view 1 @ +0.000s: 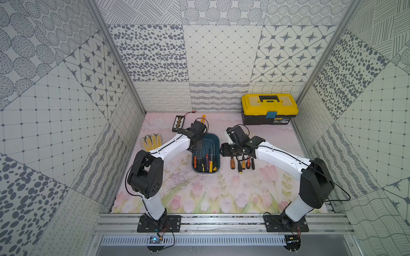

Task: Take out the screwdriver from the storage box
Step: Place the screwdriver at the center of the board, then pick up the screwdriver from the storage box, then place the screwdriver at the center of the board, then pick up the screwdriver from the storage box.

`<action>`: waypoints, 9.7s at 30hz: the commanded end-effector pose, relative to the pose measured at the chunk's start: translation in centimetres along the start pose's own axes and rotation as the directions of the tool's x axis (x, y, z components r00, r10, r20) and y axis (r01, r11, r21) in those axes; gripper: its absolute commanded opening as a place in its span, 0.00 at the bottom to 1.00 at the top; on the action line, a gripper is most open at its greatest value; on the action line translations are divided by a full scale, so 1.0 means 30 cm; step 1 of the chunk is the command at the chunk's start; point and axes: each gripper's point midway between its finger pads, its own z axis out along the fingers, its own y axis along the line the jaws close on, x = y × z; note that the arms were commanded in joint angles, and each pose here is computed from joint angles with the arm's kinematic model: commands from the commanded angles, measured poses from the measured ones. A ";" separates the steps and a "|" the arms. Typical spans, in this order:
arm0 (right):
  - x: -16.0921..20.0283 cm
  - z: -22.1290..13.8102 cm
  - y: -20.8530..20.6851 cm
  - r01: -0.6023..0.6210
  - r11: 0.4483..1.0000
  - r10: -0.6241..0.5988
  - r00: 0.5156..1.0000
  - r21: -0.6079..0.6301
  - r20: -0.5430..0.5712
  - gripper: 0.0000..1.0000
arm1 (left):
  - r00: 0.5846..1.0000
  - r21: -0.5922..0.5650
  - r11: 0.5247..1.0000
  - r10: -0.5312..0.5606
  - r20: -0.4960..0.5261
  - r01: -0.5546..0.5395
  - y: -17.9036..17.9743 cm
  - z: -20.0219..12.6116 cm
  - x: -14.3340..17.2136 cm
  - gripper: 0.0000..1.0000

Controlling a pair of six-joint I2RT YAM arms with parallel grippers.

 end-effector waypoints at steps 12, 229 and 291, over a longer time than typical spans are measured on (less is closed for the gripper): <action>-0.025 0.206 0.196 0.017 0.988 -0.023 0.999 -0.156 -0.036 0.44 | 0.998 0.030 0.999 -0.033 0.056 0.031 -0.017 -0.022 -0.051 0.00; -0.158 0.040 -0.008 0.027 0.999 -0.030 0.995 0.035 0.099 0.52 | 0.995 0.009 0.995 -0.095 0.039 0.095 0.044 -0.012 -0.063 0.00; 0.213 0.360 0.132 0.083 0.996 -0.070 0.960 0.037 -0.271 0.17 | 0.994 0.003 0.995 -0.103 0.021 0.103 0.042 0.010 -0.048 0.00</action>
